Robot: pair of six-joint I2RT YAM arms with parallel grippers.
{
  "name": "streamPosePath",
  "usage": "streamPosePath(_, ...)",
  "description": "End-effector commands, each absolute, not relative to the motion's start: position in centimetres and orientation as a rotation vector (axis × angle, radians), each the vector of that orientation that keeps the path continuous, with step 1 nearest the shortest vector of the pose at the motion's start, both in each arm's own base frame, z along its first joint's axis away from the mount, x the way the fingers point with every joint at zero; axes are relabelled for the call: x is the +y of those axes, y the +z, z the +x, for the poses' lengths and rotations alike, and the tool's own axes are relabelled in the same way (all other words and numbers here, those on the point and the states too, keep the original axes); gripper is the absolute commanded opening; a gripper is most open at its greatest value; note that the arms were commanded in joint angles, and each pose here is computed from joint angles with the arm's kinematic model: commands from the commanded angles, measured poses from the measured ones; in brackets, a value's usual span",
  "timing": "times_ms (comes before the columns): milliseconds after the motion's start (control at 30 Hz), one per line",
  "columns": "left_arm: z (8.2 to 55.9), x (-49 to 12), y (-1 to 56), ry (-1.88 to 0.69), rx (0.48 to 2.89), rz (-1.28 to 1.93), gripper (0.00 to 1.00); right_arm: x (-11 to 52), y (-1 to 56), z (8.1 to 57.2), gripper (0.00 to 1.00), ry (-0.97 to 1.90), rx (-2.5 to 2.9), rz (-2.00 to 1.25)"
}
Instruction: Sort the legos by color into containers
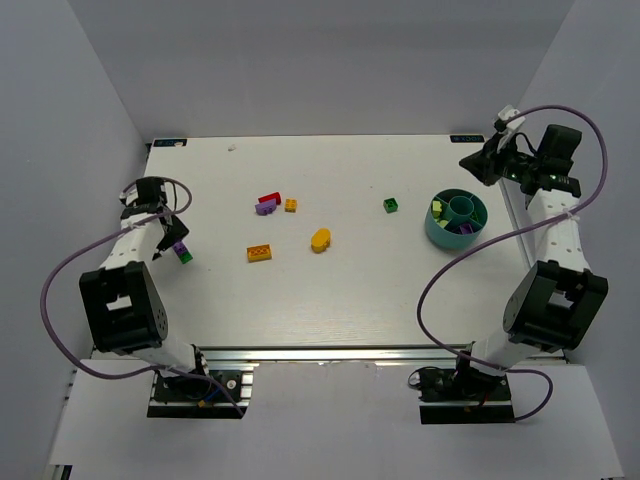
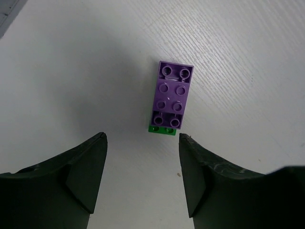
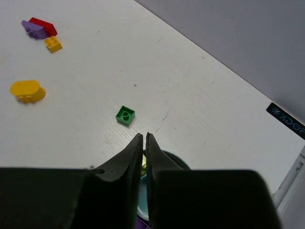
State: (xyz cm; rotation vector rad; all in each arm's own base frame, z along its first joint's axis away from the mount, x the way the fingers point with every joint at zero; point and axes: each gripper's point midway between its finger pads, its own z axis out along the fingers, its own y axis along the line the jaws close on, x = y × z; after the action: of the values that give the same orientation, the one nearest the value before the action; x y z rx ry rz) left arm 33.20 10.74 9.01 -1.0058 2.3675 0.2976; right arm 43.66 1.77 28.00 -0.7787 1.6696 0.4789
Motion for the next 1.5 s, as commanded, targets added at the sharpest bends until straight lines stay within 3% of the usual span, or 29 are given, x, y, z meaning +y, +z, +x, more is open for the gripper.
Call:
streamPosePath(0, 34.9, 12.2, 10.1, 0.368, 2.322, -0.955, 0.72, 2.9, 28.0, 42.9, 0.17, 0.564, 1.633, -0.805)
streamPosePath(67, 35.0, 12.7, 9.8, 0.405, 2.330, -0.935, 0.74, 3.8, 27.5, 42.6, 0.29, 0.605, 1.637, -0.828)
streamPosePath(167, 35.5, 13.2, 9.1, 0.438, 2.349, -0.901, 0.74, 5.5, 26.4, 41.9, 0.39, 0.654, 1.663, -0.860)
streamPosePath(500, 37.1, 14.4, 7.1, 0.520, 2.413, -0.827, 0.72, 9.9, 24.9, 41.3, 0.42, 0.755, 1.687, -0.888)
streamPosePath(800, 39.5, 12.1, 7.1, 0.298, 2.382, -0.803, 0.71, 10.3, 24.3, 41.2, 0.43, 0.774, 1.717, -0.878)
streamPosePath(1067, 39.6, 10.8, 8.3, 0.182, 2.315, -0.821, 0.61, 10.5, 23.2, 40.7, 0.44, 0.785, 1.755, -0.860)
streamPosePath(1267, 40.2, 10.0, 7.6, 0.129, 2.350, -0.732, 0.74, 10.6, 22.8, 40.8, 0.44, 0.791, 1.767, -0.859)
streamPosePath(1467, 39.8, 9.7, 5.8, 0.128, 2.434, -0.653, 0.75, 10.6, 22.8, 41.2, 0.46, 0.792, 1.776, -0.851)
